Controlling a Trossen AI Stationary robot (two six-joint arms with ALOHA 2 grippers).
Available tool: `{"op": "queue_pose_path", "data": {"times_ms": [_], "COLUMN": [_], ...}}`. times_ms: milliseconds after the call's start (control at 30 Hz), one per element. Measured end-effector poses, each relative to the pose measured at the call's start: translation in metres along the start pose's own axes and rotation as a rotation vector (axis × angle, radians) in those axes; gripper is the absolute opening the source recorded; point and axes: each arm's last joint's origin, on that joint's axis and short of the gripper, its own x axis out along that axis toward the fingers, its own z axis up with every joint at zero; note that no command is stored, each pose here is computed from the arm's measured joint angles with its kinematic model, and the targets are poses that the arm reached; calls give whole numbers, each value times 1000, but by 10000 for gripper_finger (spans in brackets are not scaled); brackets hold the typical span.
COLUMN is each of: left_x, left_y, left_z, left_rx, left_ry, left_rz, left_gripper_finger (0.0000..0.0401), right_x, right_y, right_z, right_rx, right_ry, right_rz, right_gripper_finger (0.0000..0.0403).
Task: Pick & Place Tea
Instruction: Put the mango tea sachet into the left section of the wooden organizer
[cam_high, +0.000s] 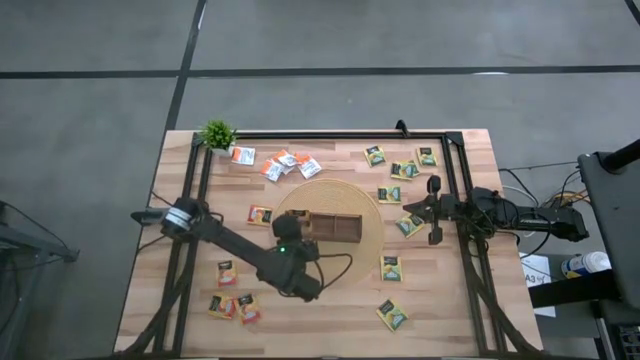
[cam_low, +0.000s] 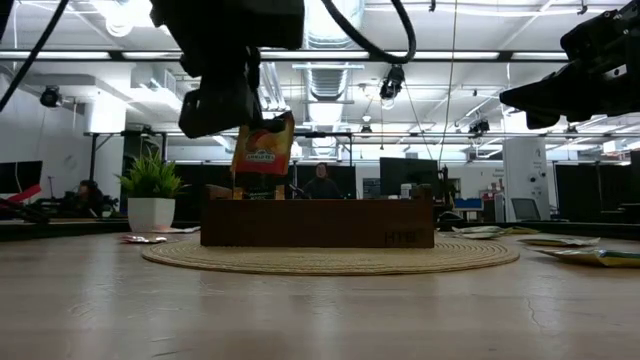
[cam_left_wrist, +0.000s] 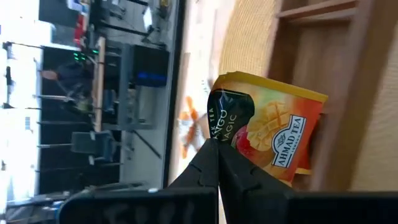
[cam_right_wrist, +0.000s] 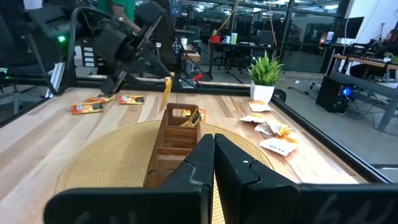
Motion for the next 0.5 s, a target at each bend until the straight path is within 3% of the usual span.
{"op": "queue_pose_path", "data": {"times_ms": [500], "left_x": [42], "left_y": [-2], "left_z": [-14], "left_rx": [34], "left_ry": [102], "left_rz": [49], "left_gripper_finger": [0], "right_x": [0], "right_y": [0], "right_z": [0], "right_rx": [0], "right_ry": [0], "right_rz": [0], "right_gripper_finger": [9]}}
